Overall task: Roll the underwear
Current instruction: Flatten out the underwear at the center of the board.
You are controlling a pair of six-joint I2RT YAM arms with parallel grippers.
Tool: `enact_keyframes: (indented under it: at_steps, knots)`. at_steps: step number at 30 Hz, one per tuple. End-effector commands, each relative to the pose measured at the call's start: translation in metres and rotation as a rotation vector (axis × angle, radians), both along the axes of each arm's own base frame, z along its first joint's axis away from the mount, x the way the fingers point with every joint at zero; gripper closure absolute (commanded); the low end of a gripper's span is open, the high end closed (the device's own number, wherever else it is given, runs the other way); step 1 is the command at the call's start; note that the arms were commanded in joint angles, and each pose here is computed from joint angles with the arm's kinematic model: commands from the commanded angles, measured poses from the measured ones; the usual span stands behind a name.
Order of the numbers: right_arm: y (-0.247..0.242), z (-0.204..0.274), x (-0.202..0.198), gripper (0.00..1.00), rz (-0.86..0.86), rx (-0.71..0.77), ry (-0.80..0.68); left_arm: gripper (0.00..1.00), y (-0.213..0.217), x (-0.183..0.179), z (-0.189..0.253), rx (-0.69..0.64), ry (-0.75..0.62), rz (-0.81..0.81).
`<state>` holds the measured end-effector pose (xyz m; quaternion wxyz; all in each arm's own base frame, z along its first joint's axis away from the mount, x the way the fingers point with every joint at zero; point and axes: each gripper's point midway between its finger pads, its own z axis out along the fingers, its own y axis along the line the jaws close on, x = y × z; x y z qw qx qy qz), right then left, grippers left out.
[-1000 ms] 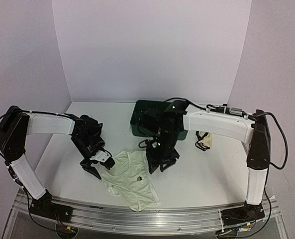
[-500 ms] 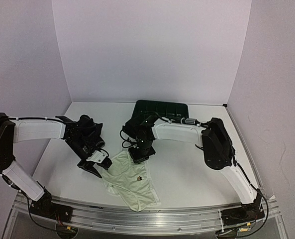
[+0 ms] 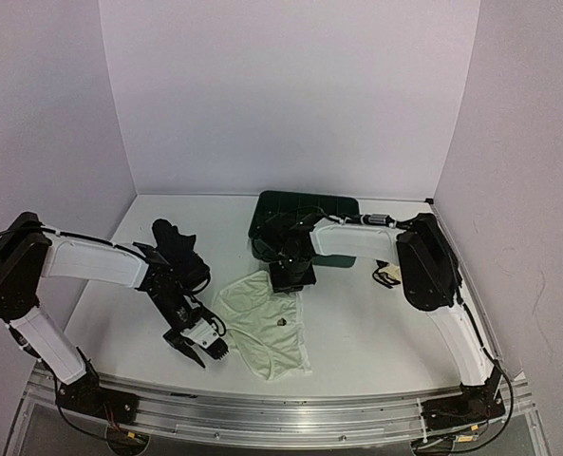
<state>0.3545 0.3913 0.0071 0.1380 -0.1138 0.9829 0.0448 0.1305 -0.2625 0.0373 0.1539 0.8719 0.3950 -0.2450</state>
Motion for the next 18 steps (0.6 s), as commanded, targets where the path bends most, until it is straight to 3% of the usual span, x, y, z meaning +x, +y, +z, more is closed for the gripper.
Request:
enact_keyframes:
  at_steps: [1,8,18]
  knots:
    - [-0.016,0.000,-0.008,1.00,-0.024,-0.055,0.010,0.51,-0.019,0.033,-0.013,-0.017,-0.120,0.049]
    - [-0.003,0.024,-0.013,1.00,0.083,0.019,0.016,0.57,-0.033,0.079,-0.015,-0.026,-0.241,0.146]
    - [0.030,0.104,-0.038,0.96,0.303,0.254,0.018,0.63,-0.017,0.084,-0.030,0.012,-0.294,0.120]
